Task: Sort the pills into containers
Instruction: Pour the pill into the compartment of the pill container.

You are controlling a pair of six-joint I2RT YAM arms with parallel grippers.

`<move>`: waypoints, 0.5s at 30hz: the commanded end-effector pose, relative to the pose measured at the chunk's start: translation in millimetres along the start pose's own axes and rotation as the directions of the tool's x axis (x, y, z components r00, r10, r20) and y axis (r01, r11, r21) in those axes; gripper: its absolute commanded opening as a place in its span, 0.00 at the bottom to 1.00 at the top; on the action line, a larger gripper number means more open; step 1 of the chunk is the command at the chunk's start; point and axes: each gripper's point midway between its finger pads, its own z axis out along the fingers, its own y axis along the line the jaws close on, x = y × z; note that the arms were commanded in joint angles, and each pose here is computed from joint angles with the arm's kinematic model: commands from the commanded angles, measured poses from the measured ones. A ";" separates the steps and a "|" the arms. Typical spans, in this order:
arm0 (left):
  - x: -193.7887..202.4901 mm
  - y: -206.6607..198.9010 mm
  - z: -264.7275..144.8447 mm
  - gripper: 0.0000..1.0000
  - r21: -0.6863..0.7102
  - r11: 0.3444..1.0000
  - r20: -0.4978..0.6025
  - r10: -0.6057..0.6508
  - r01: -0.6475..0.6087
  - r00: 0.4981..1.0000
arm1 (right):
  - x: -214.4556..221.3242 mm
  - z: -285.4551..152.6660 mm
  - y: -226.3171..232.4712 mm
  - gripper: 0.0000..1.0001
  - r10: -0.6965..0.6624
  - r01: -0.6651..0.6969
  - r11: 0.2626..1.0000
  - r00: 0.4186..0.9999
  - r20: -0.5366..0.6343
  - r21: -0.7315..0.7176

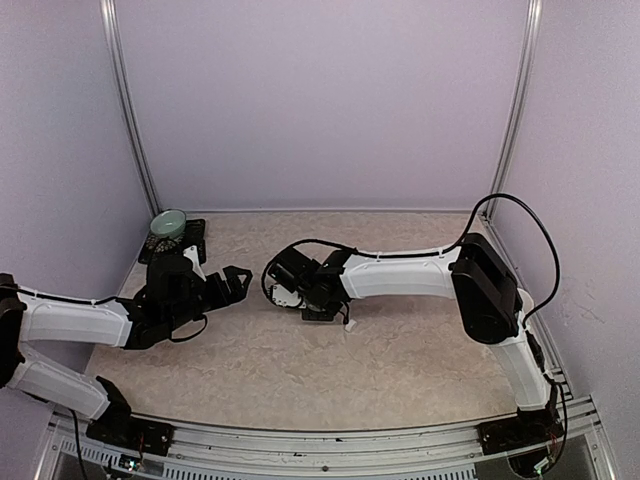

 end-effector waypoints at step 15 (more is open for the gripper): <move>-7.4 0.2 -5.0 0.99 0.013 1.000 0.024 -0.011 0.011 1.000 | -14.0 1.3 11.2 0.00 0.057 -0.055 0.998 0.997 0.055 -0.043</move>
